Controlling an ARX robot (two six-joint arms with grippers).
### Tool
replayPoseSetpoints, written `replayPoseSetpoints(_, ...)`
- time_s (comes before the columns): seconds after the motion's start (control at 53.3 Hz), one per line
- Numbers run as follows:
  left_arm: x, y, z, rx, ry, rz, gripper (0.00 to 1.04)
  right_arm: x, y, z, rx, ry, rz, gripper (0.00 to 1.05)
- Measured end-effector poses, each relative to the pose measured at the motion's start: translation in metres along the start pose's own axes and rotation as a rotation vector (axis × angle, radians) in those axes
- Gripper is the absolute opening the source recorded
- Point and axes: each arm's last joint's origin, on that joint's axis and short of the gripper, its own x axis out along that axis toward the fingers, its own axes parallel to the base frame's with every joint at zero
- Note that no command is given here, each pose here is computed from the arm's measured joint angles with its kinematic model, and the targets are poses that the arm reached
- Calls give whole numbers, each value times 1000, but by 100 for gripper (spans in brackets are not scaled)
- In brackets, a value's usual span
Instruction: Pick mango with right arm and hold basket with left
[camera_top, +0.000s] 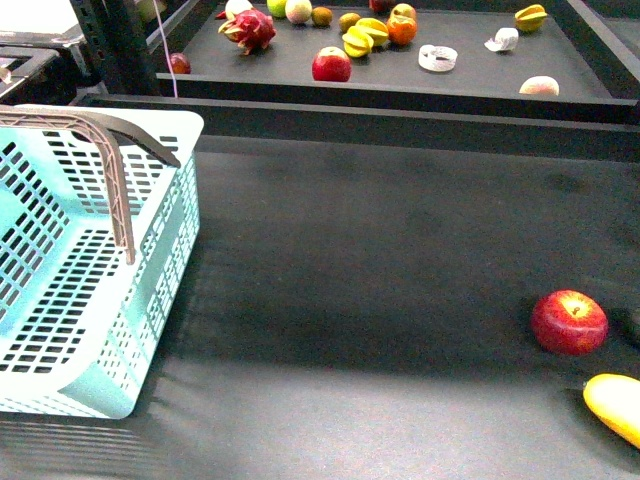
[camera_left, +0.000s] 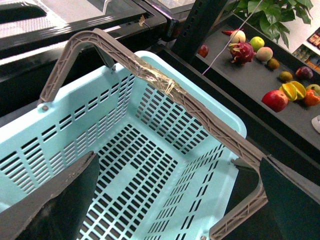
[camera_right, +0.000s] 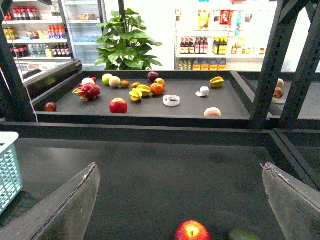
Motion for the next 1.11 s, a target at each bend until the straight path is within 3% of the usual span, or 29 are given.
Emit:
replayPoseSetpoints(0.3, 66, -22, -18, -219, 119, -9, 99, 0, 0, 0, 0, 0, 0, 97)
replayPoseSetpoints(0.619, 93, -40, -11, -323, 170, -48, 99, 0, 0, 0, 0, 0, 0, 97)
replayPoseSetpoints(0.788, 114, -42, -21, -358, 222, -47, 99, 0, 0, 0, 0, 0, 0, 97)
replayPoseSetpoints(1.107, 148, -38, -15, -443, 195, -18, 99, 0, 0, 0, 0, 0, 0, 97)
